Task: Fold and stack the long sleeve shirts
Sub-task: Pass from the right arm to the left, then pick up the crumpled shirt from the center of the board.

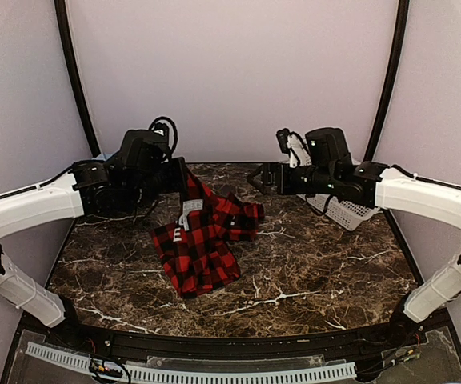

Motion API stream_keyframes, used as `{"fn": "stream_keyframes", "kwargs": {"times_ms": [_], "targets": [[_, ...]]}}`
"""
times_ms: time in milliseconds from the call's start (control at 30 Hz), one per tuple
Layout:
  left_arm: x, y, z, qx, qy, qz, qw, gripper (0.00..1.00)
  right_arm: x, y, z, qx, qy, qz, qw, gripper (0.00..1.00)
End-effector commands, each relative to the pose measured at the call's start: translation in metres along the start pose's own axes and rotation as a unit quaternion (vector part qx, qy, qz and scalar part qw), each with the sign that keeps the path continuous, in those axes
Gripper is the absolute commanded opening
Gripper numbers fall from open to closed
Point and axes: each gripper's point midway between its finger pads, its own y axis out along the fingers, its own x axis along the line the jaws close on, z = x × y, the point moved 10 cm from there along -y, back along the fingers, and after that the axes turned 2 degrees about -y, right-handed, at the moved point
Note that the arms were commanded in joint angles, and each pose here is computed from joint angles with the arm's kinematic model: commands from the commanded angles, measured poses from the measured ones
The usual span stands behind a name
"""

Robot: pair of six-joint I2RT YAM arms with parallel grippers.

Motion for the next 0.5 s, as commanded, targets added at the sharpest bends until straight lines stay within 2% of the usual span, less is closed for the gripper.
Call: {"fn": "stream_keyframes", "kwargs": {"times_ms": [0, 267, 467], "targets": [[0.009, -0.013, -0.028, -0.001, -0.009, 0.004, 1.000, 0.00, -0.027, -0.007, 0.027, 0.008, -0.035, 0.053, 0.998, 0.99], [0.009, -0.013, -0.046, -0.001, -0.008, 0.013, 1.000, 0.00, -0.054, 0.003, 0.089, 0.036, -0.051, 0.062, 0.996, 0.99], [0.007, -0.012, -0.053, -0.001, -0.004, 0.018, 1.000, 0.00, -0.061, 0.028, 0.113, 0.051, -0.074, 0.070, 0.994, 0.96]]}}
